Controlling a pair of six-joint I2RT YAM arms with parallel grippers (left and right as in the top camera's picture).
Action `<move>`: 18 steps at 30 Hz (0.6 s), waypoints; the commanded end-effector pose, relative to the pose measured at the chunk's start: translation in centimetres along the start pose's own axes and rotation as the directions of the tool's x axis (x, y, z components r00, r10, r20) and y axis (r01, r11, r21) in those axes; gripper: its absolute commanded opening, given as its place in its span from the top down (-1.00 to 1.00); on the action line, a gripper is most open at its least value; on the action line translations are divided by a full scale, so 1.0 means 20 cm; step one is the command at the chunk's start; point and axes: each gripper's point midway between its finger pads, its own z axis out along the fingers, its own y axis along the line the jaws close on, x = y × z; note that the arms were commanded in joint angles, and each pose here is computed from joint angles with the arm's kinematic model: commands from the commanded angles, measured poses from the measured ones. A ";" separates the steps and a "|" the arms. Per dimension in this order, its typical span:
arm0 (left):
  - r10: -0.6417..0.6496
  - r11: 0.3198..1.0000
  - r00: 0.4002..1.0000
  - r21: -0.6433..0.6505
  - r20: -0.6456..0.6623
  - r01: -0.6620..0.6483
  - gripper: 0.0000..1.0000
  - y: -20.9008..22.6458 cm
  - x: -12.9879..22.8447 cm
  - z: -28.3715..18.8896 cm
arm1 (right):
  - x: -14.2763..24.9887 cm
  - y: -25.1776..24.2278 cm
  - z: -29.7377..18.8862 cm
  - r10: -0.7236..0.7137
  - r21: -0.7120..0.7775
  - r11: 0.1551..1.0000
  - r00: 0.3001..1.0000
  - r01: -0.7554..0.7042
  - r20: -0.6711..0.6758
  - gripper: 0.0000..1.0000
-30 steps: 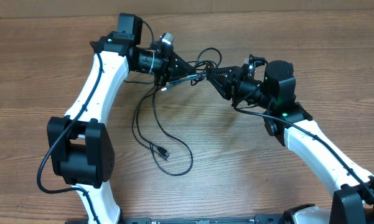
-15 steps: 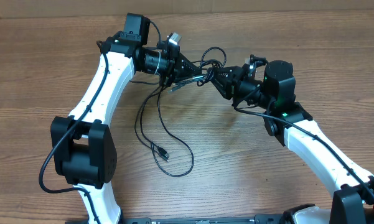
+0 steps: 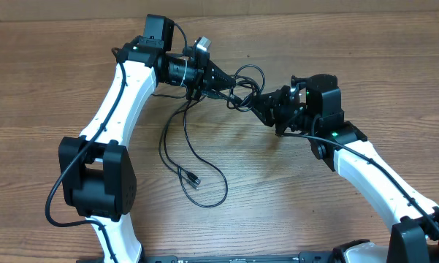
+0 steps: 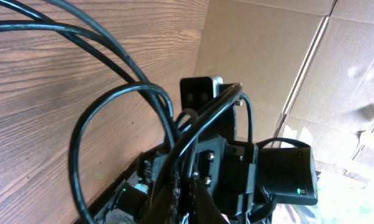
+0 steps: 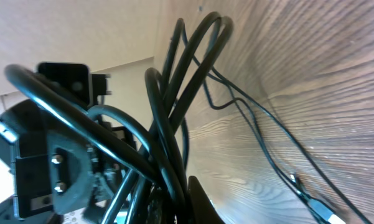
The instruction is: Untangle cables
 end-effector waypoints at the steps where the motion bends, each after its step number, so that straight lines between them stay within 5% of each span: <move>1: 0.015 0.998 1.000 0.056 0.002 -0.015 0.92 -0.10 0.01 -0.07 | 0.04 -0.05 0.01 -0.062 0.035 0.997 0.997 0.064 -0.042 0.92; 18: 0.059 0.997 0.997 0.055 0.049 -0.062 0.92 -0.08 -0.05 -0.15 | 0.08 -0.26 -0.02 -0.057 0.188 0.980 0.995 0.071 -0.080 0.93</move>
